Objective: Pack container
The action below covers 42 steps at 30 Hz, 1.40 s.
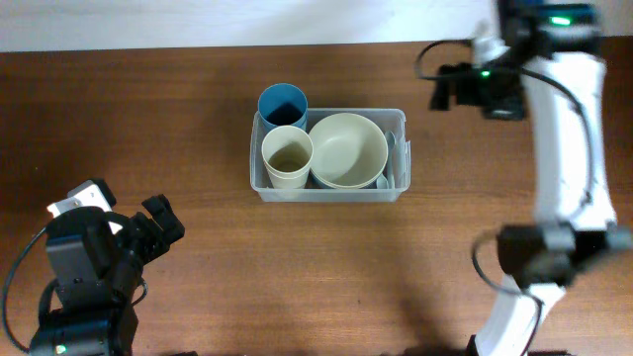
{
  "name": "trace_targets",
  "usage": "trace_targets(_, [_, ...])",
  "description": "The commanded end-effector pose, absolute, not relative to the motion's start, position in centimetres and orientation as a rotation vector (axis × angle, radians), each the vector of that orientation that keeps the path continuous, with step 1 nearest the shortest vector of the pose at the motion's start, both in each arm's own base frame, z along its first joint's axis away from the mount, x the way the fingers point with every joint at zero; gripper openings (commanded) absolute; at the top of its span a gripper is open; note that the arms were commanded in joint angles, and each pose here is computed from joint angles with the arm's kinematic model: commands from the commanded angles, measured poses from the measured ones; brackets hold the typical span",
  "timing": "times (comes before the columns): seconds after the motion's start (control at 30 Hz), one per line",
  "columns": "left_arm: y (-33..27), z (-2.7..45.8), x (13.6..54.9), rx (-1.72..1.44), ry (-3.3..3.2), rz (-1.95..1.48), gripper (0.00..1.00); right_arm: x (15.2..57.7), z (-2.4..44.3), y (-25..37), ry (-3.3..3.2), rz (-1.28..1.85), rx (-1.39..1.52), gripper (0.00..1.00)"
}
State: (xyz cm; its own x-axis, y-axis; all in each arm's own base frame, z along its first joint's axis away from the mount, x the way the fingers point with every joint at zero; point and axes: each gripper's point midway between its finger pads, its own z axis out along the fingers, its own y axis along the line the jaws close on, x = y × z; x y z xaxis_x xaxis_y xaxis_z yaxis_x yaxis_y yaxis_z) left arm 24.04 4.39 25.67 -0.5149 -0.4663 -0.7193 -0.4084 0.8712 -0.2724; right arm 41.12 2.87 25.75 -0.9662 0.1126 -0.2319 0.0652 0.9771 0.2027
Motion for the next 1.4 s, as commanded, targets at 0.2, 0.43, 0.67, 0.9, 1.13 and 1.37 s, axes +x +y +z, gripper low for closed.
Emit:
trace_targets(0.2, [4.4,25.5,24.0,-0.642,2.175,-0.094,1.00,30.4,35.2,1.6,2.650,0.172,0.125,0.99])
trace_targets(0.43, [4.4,25.5,24.0,-0.642,2.175,-0.093,1.00,22.9,35.0,1.6,2.618,0.169,0.123,0.99])
trace_targets(0.67, [4.4,25.5,24.0,-0.642,2.175,-0.093,1.00,18.5,35.5,2.1,2.547,0.222,0.147,0.99])
trace_targets(0.9, [4.4,25.5,24.0,-0.642,2.175,-0.094,1.00,17.6,36.1,2.2,2.508,0.227,0.139,0.99])
trace_targets(1.13, [4.4,25.5,24.0,-0.642,2.175,-0.094,0.99,16.7,36.4,1.8,2.479,0.200,0.144,0.99])
trace_targets(1.37, [4.4,25.5,24.0,-0.642,2.175,-0.094,1.00,12.7,37.0,1.8,2.362,0.203,0.134,0.99])
